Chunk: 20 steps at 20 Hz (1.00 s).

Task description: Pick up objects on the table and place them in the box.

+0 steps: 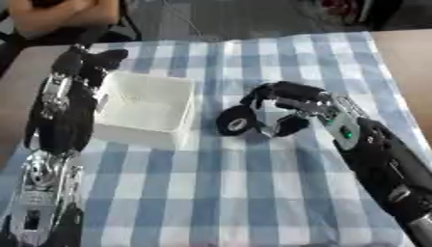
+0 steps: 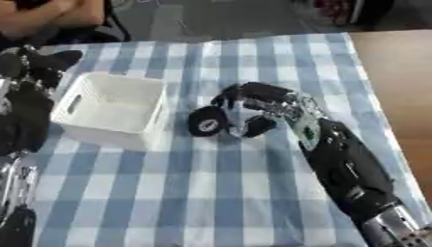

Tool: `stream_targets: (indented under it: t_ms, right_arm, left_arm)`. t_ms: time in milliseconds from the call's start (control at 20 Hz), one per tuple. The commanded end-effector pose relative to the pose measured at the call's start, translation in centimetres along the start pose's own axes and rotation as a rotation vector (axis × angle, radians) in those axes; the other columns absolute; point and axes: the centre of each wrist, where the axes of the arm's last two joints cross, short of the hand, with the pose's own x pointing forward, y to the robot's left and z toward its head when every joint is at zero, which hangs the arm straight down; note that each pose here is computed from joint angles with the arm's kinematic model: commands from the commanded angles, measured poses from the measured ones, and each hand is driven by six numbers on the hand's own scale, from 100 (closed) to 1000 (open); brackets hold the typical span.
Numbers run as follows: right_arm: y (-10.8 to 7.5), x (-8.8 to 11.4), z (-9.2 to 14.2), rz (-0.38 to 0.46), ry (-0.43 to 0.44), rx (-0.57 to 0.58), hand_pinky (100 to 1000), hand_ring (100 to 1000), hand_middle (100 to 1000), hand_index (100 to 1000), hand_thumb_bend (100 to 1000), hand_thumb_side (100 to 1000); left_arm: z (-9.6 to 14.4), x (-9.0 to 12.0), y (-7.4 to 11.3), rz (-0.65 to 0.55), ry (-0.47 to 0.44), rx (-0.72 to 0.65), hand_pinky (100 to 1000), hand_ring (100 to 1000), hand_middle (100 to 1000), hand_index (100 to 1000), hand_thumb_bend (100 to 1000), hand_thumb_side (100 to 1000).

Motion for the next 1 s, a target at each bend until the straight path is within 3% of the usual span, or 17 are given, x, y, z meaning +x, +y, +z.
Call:
stream_targets:
  t_ms: [50,750,850,1000]
  right_arm:
    - [-1.6,0.2,-0.5,0.030,-0.008,-0.015,907,676,743,898,182,425]
    - [-1.3,0.4,-1.4,0.029,0.007,-0.016,896,657,694,853,182,432]
    - [-1.3,0.5,-1.5,0.032,0.007,-0.024,888,639,634,785,160,443]
    - [-1.5,0.5,-1.5,0.037,0.012,-0.052,843,535,479,555,100,518]
  left_arm:
    - [-0.6,0.5,0.0,0.000,-0.028,-0.015,914,746,959,634,100,945]
    - [-0.9,0.6,-0.4,0.016,-0.040,-0.025,913,747,959,634,100,944]
    - [-0.9,0.6,-0.4,0.017,-0.040,-0.026,914,747,959,634,100,945]
    - [-1.0,0.6,-0.4,0.019,-0.040,-0.027,914,747,959,634,100,945]
